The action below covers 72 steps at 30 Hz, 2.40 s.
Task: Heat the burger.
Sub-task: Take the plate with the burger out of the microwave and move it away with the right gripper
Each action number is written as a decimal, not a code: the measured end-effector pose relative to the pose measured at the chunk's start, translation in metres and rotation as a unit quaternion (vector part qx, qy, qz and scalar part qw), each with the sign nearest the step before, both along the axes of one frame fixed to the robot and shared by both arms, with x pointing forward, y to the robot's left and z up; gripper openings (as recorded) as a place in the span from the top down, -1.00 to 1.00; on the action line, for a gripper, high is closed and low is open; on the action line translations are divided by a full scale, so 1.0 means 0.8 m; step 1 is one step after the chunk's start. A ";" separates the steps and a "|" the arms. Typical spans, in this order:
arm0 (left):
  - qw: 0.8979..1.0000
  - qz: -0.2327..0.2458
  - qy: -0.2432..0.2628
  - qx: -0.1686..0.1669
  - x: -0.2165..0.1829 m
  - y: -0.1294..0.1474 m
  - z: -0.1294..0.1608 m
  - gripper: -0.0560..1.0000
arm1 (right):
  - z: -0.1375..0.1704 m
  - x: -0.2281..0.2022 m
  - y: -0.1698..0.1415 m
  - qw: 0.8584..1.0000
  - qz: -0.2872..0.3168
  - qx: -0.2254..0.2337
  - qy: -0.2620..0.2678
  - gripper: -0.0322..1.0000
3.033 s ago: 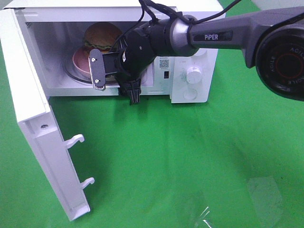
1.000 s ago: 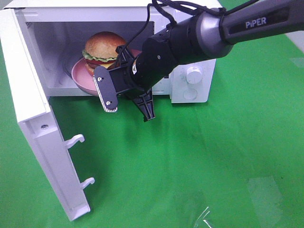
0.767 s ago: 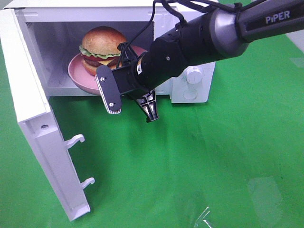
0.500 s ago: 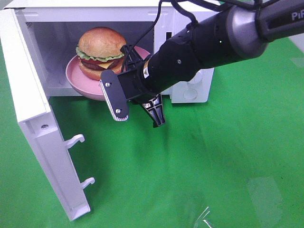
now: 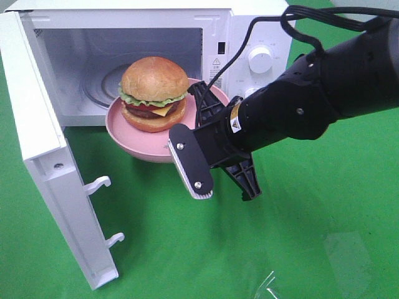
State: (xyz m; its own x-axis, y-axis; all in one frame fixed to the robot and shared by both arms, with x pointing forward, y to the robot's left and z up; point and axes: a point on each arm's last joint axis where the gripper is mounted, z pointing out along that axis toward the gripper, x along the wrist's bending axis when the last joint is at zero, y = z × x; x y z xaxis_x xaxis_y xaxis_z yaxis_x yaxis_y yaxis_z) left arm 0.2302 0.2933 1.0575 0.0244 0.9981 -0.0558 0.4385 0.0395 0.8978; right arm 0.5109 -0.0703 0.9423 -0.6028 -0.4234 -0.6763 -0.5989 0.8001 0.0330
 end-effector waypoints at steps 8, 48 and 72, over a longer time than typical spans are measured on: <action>1.000 0.000 0.000 0.000 0.000 0.000 0.000 -0.95 | 0.014 -0.025 -0.023 1.000 -0.006 0.005 0.000 0.69; 1.000 0.000 0.000 0.000 0.000 0.000 0.000 -0.95 | 0.074 -0.157 -0.167 0.979 -0.201 0.024 0.026 0.69; 1.000 0.000 0.000 0.000 0.000 0.000 0.000 -0.95 | 0.073 -0.155 -0.204 0.879 -0.471 0.059 0.036 0.69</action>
State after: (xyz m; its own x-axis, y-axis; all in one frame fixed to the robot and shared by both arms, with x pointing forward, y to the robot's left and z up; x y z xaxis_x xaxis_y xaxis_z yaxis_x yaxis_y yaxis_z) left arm 0.2302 0.2933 1.0575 0.0244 0.9981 -0.0558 0.4385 0.0395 0.8978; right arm 0.3868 -0.2338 1.0003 -0.6912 0.3574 -0.6281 0.3347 0.9286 0.1600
